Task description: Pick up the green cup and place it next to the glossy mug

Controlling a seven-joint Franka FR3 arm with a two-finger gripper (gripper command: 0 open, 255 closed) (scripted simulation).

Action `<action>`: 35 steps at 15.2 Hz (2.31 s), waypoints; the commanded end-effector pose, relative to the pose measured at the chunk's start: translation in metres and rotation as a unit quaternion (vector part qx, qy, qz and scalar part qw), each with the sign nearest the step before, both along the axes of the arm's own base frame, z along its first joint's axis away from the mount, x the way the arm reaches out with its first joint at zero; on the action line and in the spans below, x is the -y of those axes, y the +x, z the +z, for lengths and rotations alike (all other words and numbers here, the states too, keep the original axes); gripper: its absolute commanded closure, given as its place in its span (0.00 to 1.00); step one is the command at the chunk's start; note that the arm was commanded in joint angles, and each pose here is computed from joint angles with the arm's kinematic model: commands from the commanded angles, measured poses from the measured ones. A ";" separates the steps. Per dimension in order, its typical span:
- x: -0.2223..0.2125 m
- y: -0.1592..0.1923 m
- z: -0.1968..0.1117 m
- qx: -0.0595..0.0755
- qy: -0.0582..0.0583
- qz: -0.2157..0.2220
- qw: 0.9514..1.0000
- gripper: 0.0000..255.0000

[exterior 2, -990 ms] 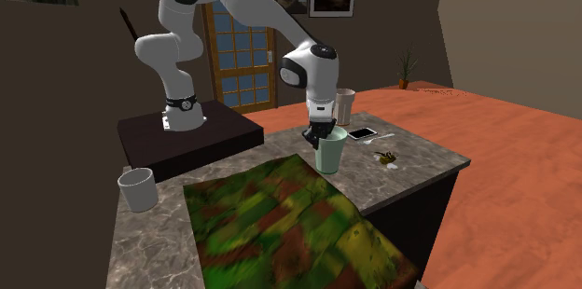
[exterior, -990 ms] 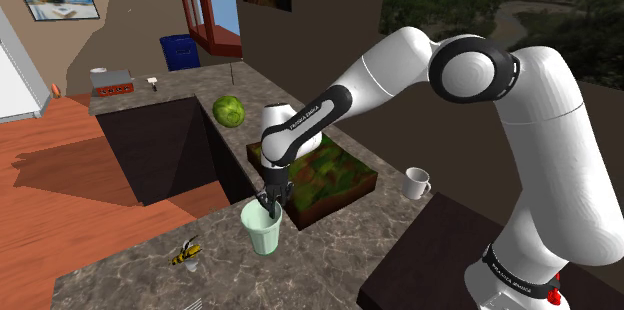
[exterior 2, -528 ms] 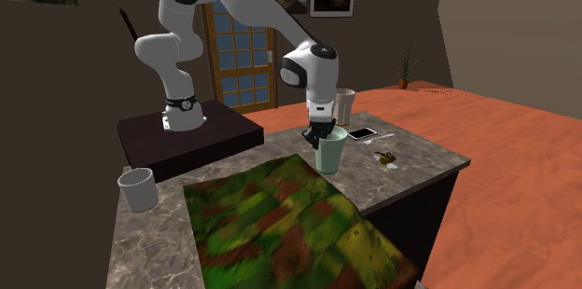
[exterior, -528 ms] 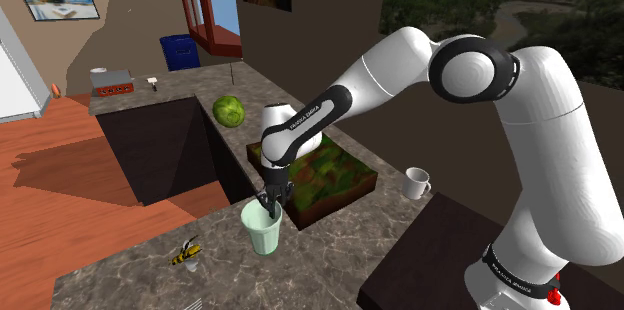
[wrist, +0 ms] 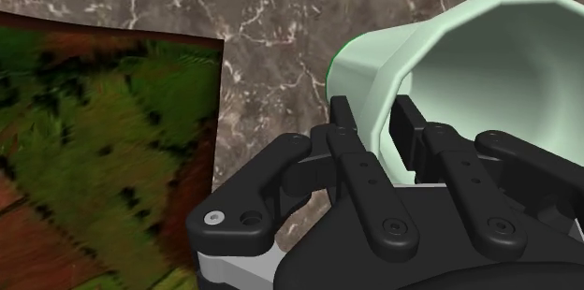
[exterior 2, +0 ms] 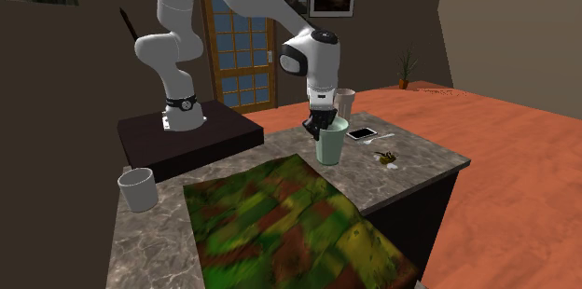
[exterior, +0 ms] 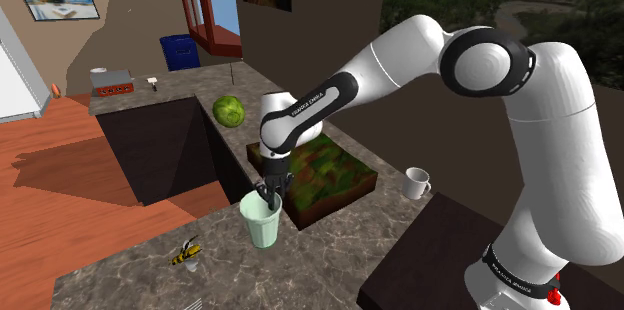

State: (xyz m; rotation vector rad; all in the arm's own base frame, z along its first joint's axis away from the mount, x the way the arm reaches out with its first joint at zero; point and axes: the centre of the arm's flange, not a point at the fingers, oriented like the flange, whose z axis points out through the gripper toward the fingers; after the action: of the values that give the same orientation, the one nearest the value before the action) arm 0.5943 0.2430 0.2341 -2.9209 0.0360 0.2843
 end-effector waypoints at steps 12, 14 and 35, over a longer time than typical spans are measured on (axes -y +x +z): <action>-0.001 -0.001 0.070 0.000 0.000 0.000 1.000 1.00; -0.001 -0.001 0.080 0.000 0.000 0.000 1.000 1.00; -0.001 -0.001 0.187 0.000 0.000 0.000 1.000 1.00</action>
State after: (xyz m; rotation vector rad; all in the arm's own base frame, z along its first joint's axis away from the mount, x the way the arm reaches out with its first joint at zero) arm 0.5929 0.2440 0.4164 -2.9211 0.0359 0.2841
